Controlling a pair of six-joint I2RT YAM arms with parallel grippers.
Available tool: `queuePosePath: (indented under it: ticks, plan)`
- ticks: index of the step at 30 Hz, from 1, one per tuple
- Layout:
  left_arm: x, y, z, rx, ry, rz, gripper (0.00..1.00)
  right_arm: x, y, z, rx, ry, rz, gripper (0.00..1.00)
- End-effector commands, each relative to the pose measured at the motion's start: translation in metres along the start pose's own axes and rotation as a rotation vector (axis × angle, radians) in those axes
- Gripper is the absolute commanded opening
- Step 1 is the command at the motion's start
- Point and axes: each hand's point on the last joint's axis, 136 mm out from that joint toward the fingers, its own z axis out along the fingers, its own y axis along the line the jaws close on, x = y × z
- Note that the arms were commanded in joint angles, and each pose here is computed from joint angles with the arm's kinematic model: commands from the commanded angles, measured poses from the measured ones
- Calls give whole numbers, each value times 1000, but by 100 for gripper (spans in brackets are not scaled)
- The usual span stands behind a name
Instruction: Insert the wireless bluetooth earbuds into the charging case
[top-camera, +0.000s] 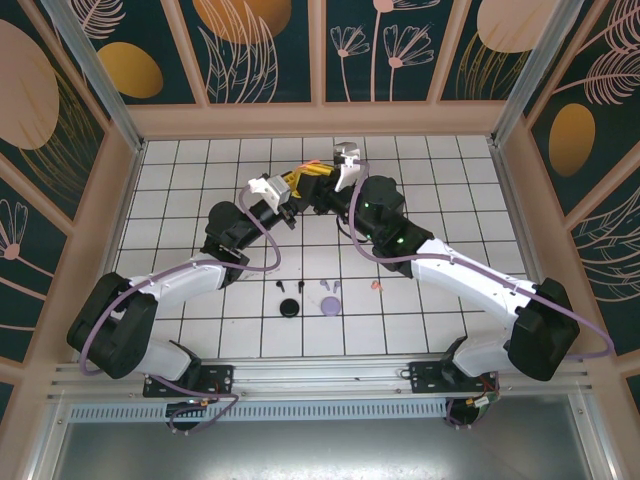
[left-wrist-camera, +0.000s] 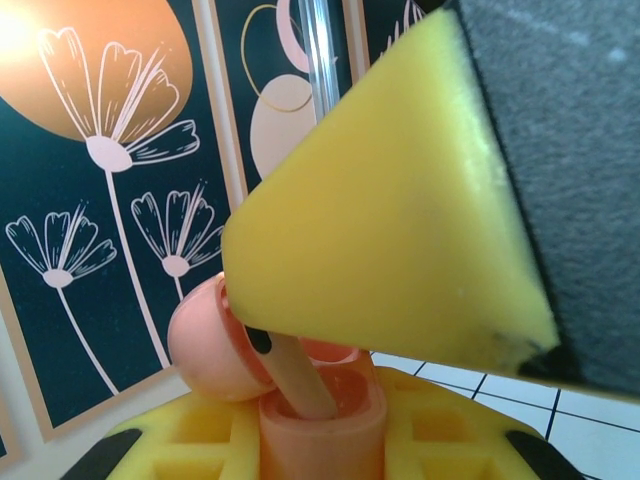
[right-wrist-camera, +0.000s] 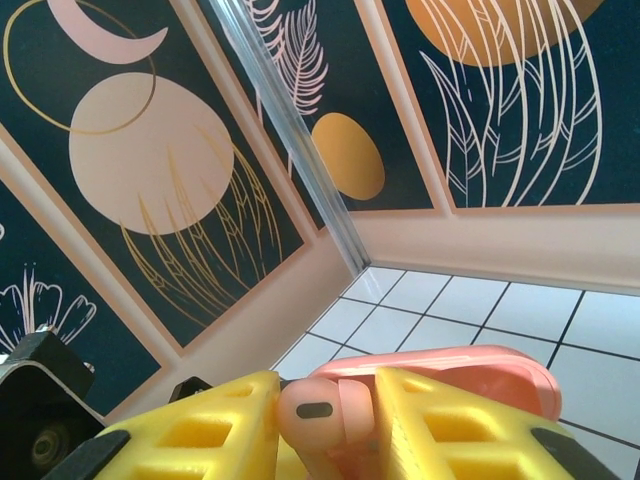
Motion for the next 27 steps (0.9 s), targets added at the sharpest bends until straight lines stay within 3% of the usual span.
queuePosePath:
  ticks: [1,14,27]
  plan:
    - [-95,-21,-5,75,-285,88,0,41,-27,2,115,138,8,32]
    - [-94,-20,-4,76,-282,65,0,39,-39,1,183,132,76,41]
    - [-87,-20,-3,79,-271,28,0,38,-43,0,199,135,137,45]
